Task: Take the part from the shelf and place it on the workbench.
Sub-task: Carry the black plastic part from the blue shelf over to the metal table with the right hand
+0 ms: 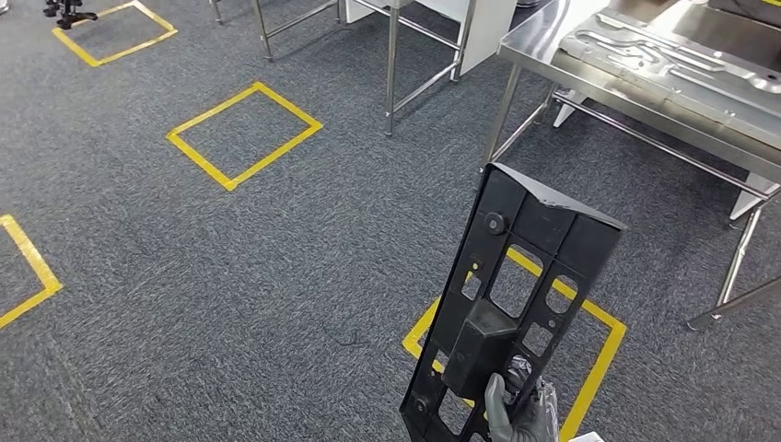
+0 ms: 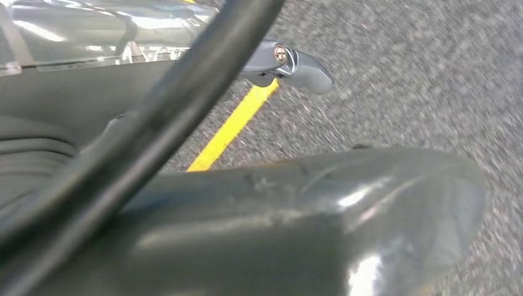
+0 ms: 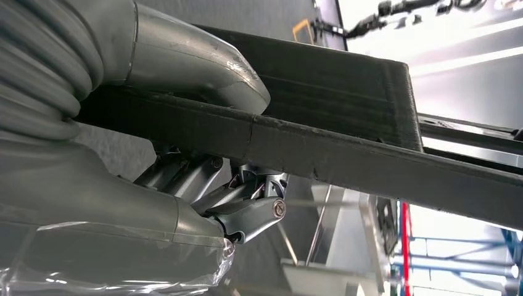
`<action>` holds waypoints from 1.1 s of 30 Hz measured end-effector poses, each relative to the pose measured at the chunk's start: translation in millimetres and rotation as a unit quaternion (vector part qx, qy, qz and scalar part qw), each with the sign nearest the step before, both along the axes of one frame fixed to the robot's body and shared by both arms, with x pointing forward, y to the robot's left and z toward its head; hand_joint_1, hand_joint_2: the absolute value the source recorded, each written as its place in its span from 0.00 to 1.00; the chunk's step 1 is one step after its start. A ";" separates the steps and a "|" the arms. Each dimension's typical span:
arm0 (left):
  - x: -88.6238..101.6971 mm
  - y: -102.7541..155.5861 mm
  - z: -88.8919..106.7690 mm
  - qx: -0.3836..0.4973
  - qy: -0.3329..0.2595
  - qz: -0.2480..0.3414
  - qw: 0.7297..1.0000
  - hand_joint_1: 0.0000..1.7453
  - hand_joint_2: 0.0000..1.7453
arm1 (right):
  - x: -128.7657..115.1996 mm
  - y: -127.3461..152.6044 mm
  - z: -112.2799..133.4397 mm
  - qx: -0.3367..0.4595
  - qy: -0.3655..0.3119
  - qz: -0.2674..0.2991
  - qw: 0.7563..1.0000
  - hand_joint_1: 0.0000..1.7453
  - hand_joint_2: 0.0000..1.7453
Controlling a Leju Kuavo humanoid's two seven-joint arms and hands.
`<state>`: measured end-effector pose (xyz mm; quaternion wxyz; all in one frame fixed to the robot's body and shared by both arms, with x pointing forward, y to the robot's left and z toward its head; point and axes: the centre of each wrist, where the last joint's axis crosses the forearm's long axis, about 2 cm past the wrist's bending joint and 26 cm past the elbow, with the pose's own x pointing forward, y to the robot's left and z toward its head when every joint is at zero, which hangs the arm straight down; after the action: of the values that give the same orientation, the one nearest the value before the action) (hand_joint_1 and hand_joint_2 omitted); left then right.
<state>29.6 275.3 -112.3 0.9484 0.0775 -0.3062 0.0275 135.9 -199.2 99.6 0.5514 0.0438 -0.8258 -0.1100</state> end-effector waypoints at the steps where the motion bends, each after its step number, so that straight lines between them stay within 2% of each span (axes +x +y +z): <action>1: 0.4 -0.2 0.0 0.000 0.000 0.000 1.000 0.00 0.00 | 0.0 0.2 0.0 -0.001 0.001 0.000 1.000 1.00 1.00; 33: 1.3 -1.5 0.1 -0.006 -0.001 0.007 1.000 0.00 0.00 | -0.3 5.1 1.4 -0.011 0.015 -0.006 1.000 1.00 1.00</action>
<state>30.9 273.8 -112.2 0.9482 0.0740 -0.3067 0.0360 135.6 -194.0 101.0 0.5639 0.0310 -0.8186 -0.1052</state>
